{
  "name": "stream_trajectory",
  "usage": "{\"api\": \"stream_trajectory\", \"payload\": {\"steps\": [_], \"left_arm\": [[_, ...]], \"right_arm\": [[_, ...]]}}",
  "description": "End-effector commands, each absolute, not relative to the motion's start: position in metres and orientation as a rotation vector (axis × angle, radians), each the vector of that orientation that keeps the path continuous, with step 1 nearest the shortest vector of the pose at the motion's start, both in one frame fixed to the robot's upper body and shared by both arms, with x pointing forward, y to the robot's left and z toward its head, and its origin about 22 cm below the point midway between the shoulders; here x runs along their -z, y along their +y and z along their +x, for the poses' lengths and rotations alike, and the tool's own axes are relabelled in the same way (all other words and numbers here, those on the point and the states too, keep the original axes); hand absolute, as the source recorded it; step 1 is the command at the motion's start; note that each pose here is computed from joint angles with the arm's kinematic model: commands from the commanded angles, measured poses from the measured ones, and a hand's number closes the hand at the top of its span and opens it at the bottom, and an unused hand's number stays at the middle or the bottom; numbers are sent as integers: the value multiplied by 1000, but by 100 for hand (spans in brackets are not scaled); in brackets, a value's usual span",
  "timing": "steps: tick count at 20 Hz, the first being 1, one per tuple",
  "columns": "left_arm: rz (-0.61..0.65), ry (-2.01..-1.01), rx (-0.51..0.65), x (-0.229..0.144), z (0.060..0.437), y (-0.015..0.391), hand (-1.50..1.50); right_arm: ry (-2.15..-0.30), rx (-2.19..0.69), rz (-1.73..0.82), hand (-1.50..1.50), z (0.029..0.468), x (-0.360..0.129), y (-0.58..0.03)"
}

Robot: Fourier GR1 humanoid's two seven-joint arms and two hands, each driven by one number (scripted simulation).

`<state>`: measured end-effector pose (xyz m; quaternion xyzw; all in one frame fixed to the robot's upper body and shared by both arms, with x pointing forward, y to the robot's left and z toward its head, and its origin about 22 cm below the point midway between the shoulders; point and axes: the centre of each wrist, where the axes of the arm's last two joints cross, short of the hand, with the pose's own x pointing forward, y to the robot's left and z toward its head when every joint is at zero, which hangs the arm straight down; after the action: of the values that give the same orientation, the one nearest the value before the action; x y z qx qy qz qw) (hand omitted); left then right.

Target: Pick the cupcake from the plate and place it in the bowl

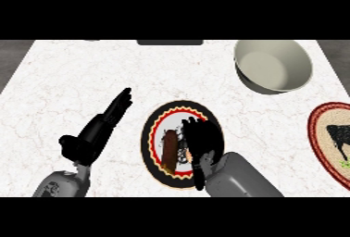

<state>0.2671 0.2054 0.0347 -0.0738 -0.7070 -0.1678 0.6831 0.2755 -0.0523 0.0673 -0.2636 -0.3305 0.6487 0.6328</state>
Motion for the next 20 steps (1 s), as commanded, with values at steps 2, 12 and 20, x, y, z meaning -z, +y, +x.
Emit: {"api": "stream_trajectory", "payload": {"steps": [2,12,20], "left_arm": [[-183,-1603,388,-33,260,198,0],[-164,-1597,360,-39,263,191,0],[-151,-1600,374,-26,278,208,0]], "right_arm": [[-685,-1446,-644,-150,284,-53,-48],[-817,-1472,-583,150,273,-26,-73],[-892,-1443,-655,150,299,-48,-58]]}}
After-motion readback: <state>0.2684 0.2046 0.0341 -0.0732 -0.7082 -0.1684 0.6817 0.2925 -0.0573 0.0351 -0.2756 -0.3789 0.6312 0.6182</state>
